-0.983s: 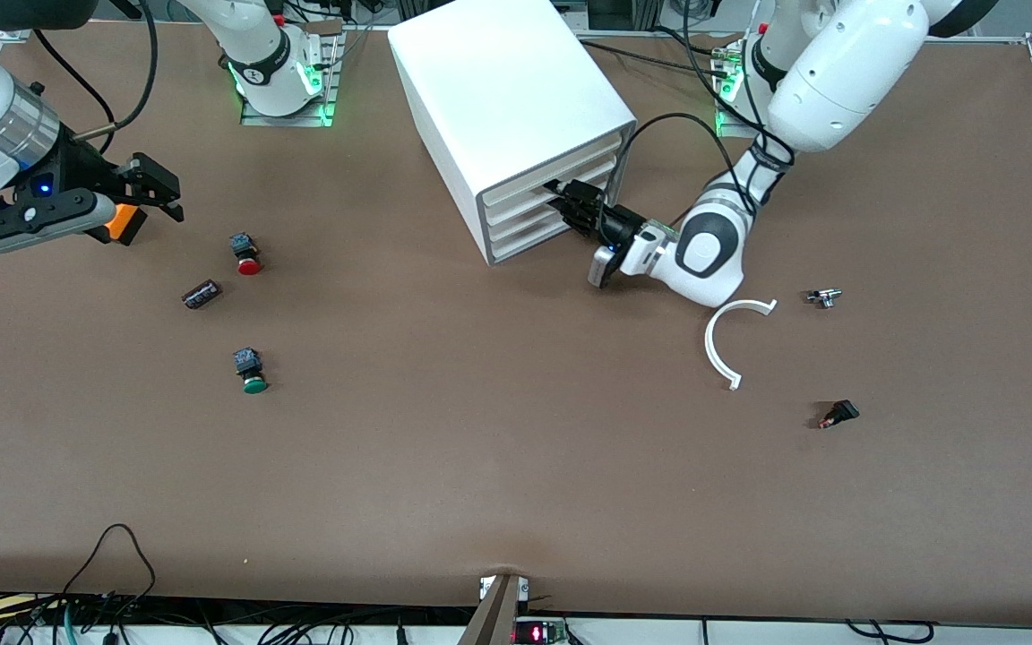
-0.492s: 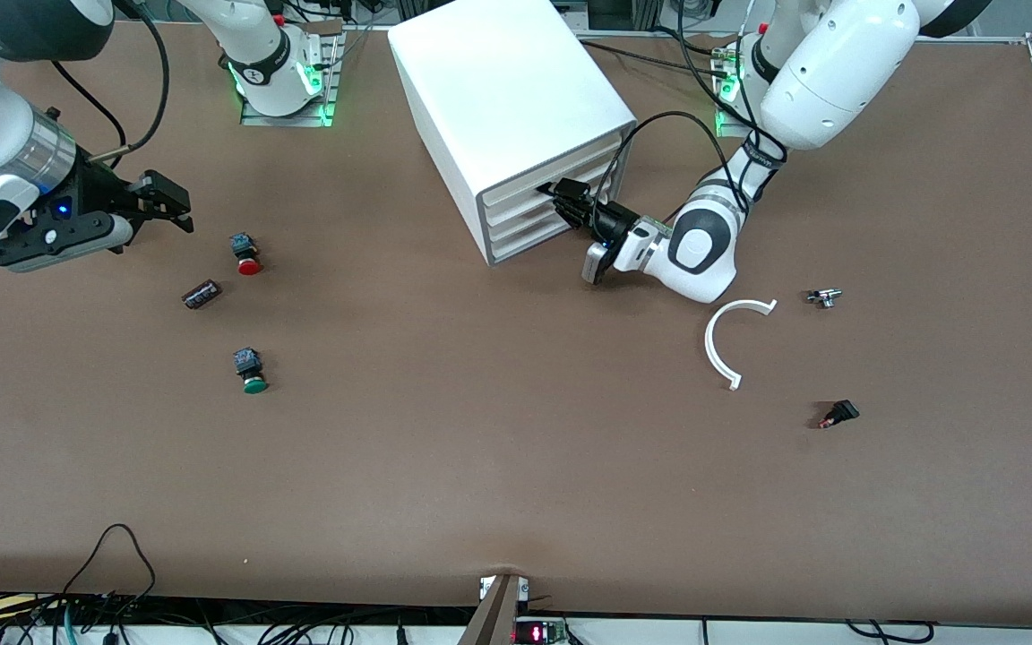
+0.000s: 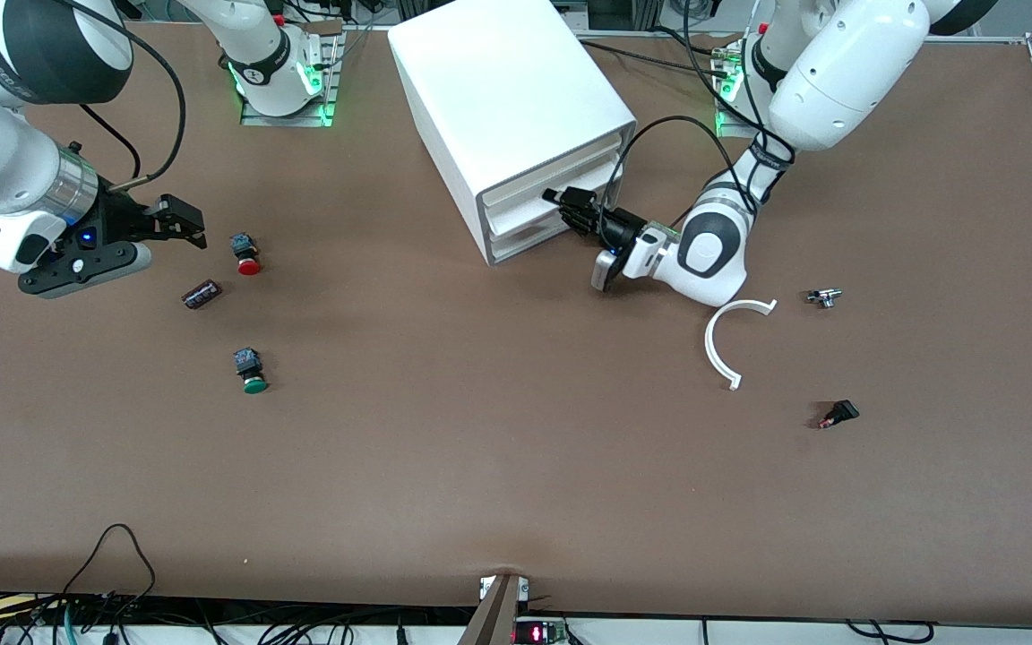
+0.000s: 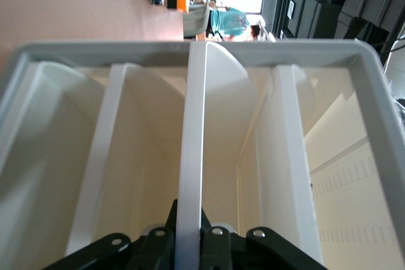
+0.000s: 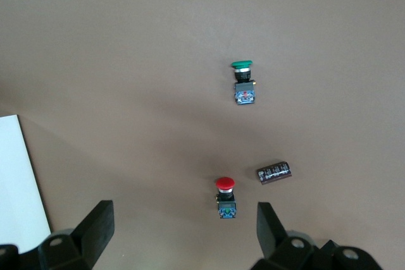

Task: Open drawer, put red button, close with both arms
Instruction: 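Pull the drawer open with the left gripper while the right gripper reaches the red button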

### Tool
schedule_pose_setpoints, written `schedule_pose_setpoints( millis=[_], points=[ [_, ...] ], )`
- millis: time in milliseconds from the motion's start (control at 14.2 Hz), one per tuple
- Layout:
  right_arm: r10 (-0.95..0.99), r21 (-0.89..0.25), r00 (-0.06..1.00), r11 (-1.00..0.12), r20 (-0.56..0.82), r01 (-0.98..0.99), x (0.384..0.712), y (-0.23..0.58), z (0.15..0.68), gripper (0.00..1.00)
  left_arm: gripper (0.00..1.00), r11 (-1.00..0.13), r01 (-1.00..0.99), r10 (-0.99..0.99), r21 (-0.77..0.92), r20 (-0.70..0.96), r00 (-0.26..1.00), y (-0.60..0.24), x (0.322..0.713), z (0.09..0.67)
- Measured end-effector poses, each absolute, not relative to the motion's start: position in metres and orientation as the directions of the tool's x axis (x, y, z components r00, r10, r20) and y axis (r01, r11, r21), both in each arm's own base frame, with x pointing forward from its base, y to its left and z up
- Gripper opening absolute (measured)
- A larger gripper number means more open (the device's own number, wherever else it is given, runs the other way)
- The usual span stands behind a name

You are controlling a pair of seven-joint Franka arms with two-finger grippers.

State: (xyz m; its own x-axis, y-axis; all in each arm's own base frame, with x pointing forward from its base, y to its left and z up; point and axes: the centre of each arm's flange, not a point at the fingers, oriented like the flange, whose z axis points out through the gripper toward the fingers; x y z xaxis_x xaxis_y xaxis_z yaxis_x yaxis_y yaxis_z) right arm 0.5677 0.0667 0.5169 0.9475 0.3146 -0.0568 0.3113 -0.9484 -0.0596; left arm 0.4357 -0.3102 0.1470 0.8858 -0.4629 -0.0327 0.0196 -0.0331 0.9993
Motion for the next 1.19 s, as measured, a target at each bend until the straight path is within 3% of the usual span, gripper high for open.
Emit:
schedule_pose_setpoints(
  millis=[562, 1194],
  points=[
    [0.364, -0.062, 0.929, -0.931, -0.057, 0.361, 0.578, 0.055, 0.501, 1.0, 0.07, -0.104, 0.025, -0.352, 0.994, -0.061, 0.934, -0.278, 0.469, 0.159],
    [0.353, -0.072, 0.931, -0.935, -0.094, 0.347, 0.592, 0.037, 0.434, 1.0, 0.07, -0.129, 0.034, -0.211, 0.991, -0.061, 0.976, -0.241, 0.498, 0.16]
  ],
)
